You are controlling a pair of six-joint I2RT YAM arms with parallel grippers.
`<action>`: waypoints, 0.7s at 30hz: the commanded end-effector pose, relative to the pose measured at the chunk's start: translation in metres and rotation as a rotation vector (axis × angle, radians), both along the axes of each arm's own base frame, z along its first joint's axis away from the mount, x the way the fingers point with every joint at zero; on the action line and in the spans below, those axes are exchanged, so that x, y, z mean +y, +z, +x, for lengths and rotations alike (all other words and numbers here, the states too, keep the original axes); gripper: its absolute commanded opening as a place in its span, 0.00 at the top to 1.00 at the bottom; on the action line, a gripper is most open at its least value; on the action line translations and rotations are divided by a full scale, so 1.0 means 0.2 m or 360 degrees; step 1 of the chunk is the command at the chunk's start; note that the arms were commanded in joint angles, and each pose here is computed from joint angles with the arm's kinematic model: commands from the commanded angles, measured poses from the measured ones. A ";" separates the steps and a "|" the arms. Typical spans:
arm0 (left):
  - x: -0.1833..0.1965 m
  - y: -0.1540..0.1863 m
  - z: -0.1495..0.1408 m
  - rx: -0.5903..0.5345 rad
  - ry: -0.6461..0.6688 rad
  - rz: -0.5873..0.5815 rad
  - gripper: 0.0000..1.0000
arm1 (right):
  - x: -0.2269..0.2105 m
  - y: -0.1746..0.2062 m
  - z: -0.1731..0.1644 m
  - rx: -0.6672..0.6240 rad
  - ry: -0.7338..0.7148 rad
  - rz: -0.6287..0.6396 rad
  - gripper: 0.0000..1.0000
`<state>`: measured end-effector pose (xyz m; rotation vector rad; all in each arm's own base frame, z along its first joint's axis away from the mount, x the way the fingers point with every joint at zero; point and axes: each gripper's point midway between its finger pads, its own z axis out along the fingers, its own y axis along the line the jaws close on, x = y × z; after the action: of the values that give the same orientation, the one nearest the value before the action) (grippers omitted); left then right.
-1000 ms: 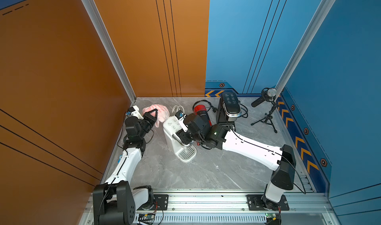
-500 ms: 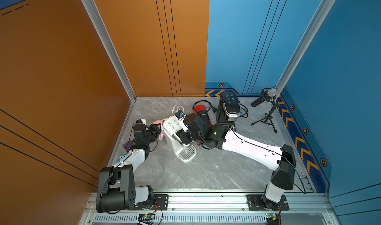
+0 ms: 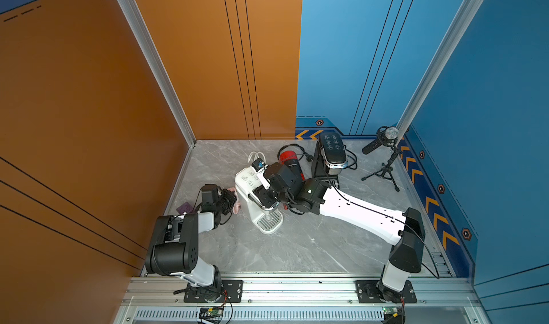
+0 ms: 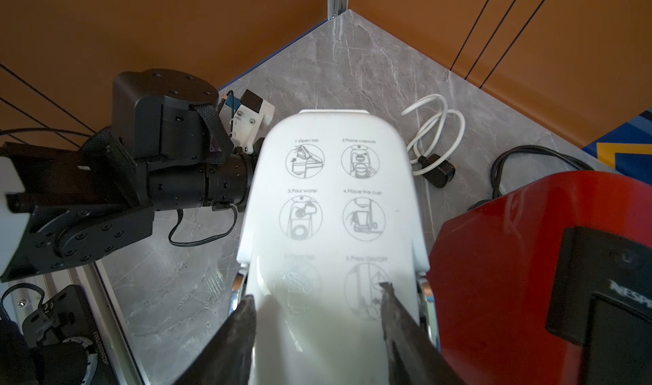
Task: Wipe the surface of a coffee machine
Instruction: Wipe the dirt from the surface of the coffee machine.
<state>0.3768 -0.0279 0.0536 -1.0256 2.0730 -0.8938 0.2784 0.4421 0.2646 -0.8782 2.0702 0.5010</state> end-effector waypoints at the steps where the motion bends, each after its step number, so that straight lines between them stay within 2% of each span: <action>1: -0.05 -0.01 -0.01 0.0013 -0.0050 -0.0030 1.00 | -0.03 -0.20 -0.05 0.0166 0.0015 -0.0158 0.43; 4: -0.03 0.05 -0.03 -0.0031 0.0001 -0.0041 1.00 | -0.04 -0.20 -0.05 0.0162 0.0020 -0.0171 0.42; 8: -0.06 0.35 0.02 -0.0233 -0.0060 -0.0108 1.00 | -0.05 -0.18 -0.06 0.0149 0.0023 -0.0162 0.41; 12: -0.04 0.68 0.01 -0.0388 -0.0071 -0.0007 1.00 | -0.08 -0.15 -0.06 0.0146 0.0013 -0.0154 0.40; 16: -0.01 0.94 -0.03 -0.0510 -0.0052 0.0095 1.00 | -0.11 -0.14 -0.08 0.0148 0.0011 -0.0146 0.39; 18: -0.01 0.97 -0.03 -0.0522 -0.0060 0.0107 1.00 | -0.12 -0.14 -0.08 0.0146 0.0003 -0.0144 0.39; 21: 0.01 0.90 -0.01 -0.0473 -0.0035 0.0166 1.00 | -0.13 -0.13 -0.08 0.0140 0.0002 -0.0144 0.39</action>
<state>0.3776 -0.0275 0.2720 -0.7165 1.7396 -0.9530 0.2742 0.4362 0.2643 -0.8796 2.0755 0.5051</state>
